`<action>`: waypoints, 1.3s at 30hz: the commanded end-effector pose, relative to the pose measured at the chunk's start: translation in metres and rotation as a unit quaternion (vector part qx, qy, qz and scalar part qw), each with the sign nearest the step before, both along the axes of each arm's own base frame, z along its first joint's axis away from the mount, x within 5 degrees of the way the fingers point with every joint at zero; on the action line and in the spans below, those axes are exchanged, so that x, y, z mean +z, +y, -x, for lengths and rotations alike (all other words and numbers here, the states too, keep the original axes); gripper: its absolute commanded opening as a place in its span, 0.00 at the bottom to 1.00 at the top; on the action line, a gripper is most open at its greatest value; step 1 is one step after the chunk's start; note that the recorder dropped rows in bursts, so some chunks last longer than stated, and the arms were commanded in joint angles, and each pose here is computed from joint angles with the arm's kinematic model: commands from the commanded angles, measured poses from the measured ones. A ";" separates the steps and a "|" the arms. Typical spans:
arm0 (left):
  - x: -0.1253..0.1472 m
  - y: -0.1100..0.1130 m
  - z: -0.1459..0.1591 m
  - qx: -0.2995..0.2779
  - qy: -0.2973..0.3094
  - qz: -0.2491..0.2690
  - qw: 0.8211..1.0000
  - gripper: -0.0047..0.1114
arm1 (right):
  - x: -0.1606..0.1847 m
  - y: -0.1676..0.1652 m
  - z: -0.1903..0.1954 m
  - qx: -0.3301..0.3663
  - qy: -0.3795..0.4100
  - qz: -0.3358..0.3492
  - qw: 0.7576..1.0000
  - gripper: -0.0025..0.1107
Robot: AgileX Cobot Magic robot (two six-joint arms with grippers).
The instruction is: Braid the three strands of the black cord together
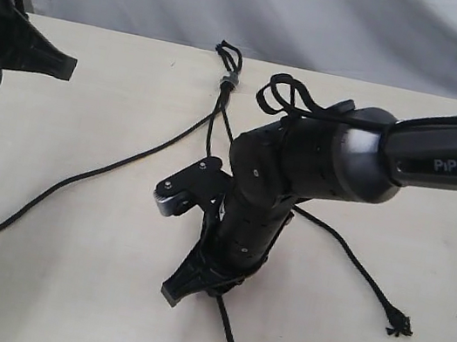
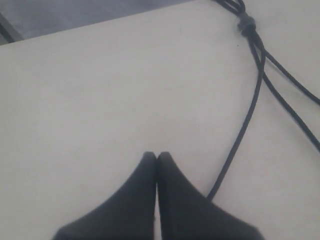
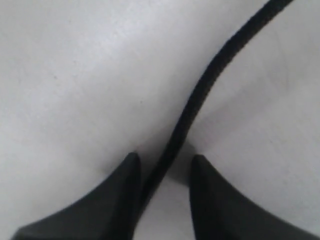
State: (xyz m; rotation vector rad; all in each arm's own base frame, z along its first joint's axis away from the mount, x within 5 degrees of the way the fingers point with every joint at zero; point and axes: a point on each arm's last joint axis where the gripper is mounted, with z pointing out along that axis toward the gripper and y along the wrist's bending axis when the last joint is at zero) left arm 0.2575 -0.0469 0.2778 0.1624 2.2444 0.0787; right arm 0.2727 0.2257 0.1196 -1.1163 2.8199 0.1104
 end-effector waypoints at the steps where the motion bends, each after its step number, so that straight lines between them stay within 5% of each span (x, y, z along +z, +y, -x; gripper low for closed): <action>1: 0.004 0.001 0.000 -0.003 -0.008 -0.006 1.000 0.04 | -0.006 0.002 0.005 0.023 0.010 0.023 0.999 0.04; 6: 0.004 0.001 0.000 -0.003 -0.008 -0.006 1.000 0.04 | 0.034 -0.001 -0.010 0.081 -0.070 0.056 0.993 0.02; 10: 0.003 0.002 0.001 -0.001 -0.006 -0.007 1.000 0.04 | 0.052 -0.017 -0.033 0.185 -0.178 0.161 0.953 0.02; 13: 0.003 0.002 0.001 -0.003 -0.005 -0.010 1.000 0.04 | 0.045 -0.033 -0.054 0.201 -0.207 0.185 0.939 0.02; 18: 0.003 0.002 0.001 -0.003 -0.002 -0.013 1.000 0.04 | 0.012 -0.068 -0.088 0.162 -0.203 0.162 0.952 0.02; 25: 0.003 0.002 0.001 -0.005 -0.002 -0.015 1.000 0.04 | -0.017 -0.097 -0.100 0.114 -0.169 0.162 0.966 0.02; 33: 0.003 0.002 0.001 -0.004 -0.002 -0.014 1.000 0.04 | -0.025 -0.076 -0.066 0.052 -0.036 0.147 0.987 0.02; 36: 0.003 0.002 0.001 -0.004 -0.002 -0.014 1.000 0.04 | -0.026 -0.045 -0.029 0.125 0.085 0.118 0.981 0.02; 39: 0.003 0.002 0.001 -0.004 -0.002 -0.014 1.000 0.04 | -0.017 -0.009 0.010 0.270 0.164 0.056 0.947 0.02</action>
